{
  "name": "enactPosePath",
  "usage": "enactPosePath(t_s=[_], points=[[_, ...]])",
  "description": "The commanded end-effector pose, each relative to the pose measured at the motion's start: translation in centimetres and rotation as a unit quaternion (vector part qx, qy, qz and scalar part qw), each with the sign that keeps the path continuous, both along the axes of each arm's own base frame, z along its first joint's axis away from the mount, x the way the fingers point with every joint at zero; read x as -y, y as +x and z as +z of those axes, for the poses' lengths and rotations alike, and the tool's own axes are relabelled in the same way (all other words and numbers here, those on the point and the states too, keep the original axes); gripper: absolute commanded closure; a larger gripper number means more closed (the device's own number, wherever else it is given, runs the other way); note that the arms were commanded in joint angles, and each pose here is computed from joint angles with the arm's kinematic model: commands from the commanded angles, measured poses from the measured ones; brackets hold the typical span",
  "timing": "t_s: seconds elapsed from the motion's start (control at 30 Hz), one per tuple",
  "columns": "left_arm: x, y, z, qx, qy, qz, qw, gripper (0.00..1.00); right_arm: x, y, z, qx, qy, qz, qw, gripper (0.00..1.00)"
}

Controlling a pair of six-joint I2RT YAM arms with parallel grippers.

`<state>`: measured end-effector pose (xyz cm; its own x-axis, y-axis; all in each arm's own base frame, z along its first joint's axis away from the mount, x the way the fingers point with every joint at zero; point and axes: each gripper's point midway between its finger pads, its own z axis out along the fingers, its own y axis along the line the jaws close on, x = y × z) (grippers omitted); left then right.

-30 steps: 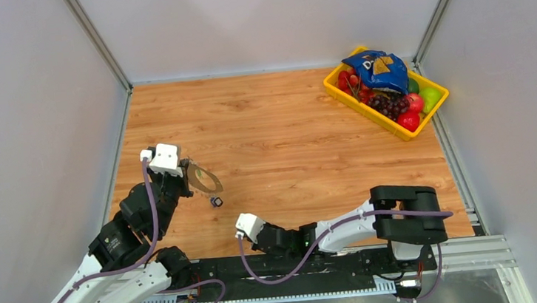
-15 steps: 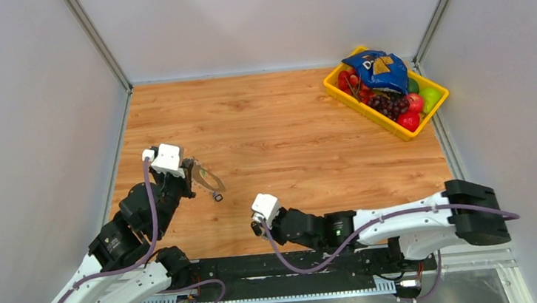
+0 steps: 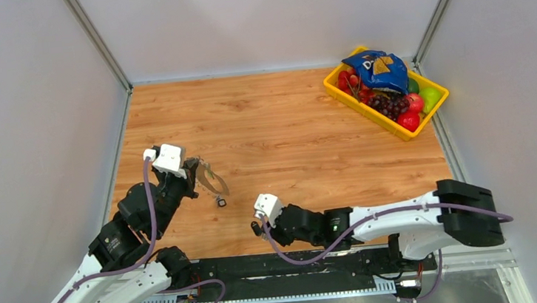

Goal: Put the keys on the keyring

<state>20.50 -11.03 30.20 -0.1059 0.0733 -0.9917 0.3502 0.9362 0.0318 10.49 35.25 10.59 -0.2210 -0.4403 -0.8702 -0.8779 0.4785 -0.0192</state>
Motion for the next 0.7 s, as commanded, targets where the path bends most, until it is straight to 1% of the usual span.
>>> enactPosePath(t_s=[0.0, 0.5, 0.67], points=[[0.3, 0.2, 1.6, 0.023, -0.027, -0.001, 0.999, 1.00, -1.9, -1.5, -1.9, -0.040, -0.020, 0.032, 0.998, 0.58], [0.0, 0.2, 1.5, 0.026, -0.023, 0.002, 0.999, 1.00, -4.4, -1.2, -4.9, -0.038, -0.043, 0.045, 0.997, 0.51], [0.0, 0.1, 1.5, 0.027, -0.022, 0.002, 0.999, 1.00, -4.6, -0.6, -5.5, -0.039, -0.047, 0.035, 0.997, 0.50]])
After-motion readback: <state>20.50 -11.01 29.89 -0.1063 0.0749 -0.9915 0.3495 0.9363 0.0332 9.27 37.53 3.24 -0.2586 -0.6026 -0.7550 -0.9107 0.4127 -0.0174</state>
